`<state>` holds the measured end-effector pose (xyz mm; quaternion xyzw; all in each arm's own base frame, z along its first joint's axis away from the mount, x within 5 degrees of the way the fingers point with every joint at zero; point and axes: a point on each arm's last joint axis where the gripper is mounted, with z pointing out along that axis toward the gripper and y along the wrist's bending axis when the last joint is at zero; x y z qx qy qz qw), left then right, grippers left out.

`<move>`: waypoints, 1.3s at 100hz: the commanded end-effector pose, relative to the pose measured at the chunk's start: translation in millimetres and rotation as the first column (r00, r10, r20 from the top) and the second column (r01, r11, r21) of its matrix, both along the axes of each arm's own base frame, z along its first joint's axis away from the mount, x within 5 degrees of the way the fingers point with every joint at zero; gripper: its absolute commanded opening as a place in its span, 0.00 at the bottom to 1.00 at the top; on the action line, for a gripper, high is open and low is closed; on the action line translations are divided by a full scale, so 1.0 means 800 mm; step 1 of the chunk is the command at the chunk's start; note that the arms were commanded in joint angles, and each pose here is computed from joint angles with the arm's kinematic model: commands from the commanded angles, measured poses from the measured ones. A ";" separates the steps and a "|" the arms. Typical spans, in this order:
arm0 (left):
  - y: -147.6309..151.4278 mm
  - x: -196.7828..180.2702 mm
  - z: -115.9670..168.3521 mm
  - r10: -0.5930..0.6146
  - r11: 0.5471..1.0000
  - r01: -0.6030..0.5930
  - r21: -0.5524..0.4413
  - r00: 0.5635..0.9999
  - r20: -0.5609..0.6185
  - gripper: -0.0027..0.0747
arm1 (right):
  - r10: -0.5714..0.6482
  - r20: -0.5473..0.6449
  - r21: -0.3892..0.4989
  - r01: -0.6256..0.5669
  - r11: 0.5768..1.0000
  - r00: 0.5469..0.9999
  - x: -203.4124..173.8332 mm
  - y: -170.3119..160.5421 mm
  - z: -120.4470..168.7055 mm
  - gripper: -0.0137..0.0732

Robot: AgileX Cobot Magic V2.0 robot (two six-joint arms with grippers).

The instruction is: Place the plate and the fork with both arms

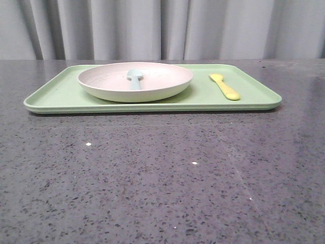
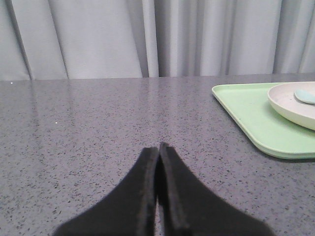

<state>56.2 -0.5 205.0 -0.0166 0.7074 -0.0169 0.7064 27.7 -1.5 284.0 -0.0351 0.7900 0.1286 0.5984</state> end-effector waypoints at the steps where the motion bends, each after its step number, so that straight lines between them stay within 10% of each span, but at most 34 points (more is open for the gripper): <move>1: 0.001 -0.003 0.005 0.011 1.000 -0.011 -0.010 0.996 0.090 0.01 | 0.001 0.098 -0.001 -0.001 1.000 0.995 0.001 0.000 0.018 0.08; 130: 0.001 -0.003 0.005 0.011 1.000 -0.011 -0.010 0.996 0.090 0.01 | 0.051 0.253 0.007 -0.054 0.999 0.966 0.026 0.019 -0.025 0.08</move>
